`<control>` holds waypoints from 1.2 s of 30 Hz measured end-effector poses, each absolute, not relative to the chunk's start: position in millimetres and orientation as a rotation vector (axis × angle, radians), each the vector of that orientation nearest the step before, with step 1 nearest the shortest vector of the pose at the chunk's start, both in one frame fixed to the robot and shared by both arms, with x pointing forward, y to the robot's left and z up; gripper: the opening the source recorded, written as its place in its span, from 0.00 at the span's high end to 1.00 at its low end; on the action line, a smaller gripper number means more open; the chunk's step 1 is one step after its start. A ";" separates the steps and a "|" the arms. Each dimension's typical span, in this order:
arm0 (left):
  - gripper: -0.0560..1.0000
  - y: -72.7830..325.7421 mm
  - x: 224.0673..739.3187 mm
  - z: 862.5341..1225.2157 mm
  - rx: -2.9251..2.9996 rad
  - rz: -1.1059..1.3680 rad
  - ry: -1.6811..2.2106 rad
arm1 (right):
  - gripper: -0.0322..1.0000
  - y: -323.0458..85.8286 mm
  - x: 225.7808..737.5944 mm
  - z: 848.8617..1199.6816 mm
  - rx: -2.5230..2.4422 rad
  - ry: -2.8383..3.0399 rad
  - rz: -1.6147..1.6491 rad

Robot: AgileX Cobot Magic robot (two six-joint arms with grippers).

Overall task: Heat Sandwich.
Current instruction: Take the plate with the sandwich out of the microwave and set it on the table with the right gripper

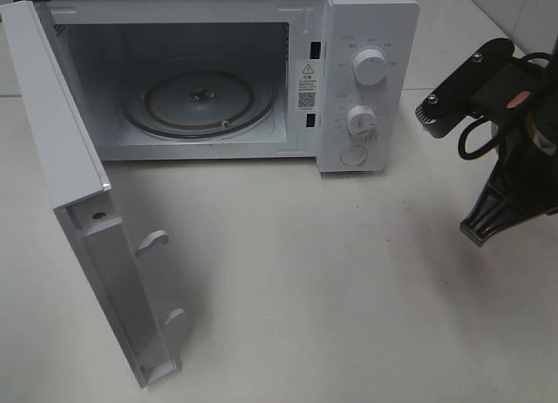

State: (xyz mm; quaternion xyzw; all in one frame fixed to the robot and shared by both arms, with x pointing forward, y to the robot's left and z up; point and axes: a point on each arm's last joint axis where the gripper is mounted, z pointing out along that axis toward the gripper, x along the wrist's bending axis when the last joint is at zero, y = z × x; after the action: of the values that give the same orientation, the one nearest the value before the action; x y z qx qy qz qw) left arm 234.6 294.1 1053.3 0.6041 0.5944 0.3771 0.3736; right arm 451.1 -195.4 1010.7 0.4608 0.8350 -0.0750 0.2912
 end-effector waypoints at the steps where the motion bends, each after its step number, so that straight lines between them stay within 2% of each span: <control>1: 0.04 294.1 234.6 1053.3 1.547 0.966 1.522 | 0.90 -194.2 453.0 1010.4 1.231 2.225 -0.215; 18: 0.04 294.1 234.6 1053.3 1.547 0.966 1.522 | 0.90 -180.9 474.0 995.9 1.360 2.135 -0.364; 36: 0.04 294.1 234.6 1053.3 1.547 0.966 1.522 | 0.90 -196.2 496.6 972.4 1.465 2.063 -0.395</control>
State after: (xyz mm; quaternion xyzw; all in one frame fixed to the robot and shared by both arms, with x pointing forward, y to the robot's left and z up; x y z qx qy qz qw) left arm 234.6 294.1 1053.3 0.6041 0.5944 0.3771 0.3736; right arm 496.6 -196.2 972.4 0.5480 0.7719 -0.1478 0.2864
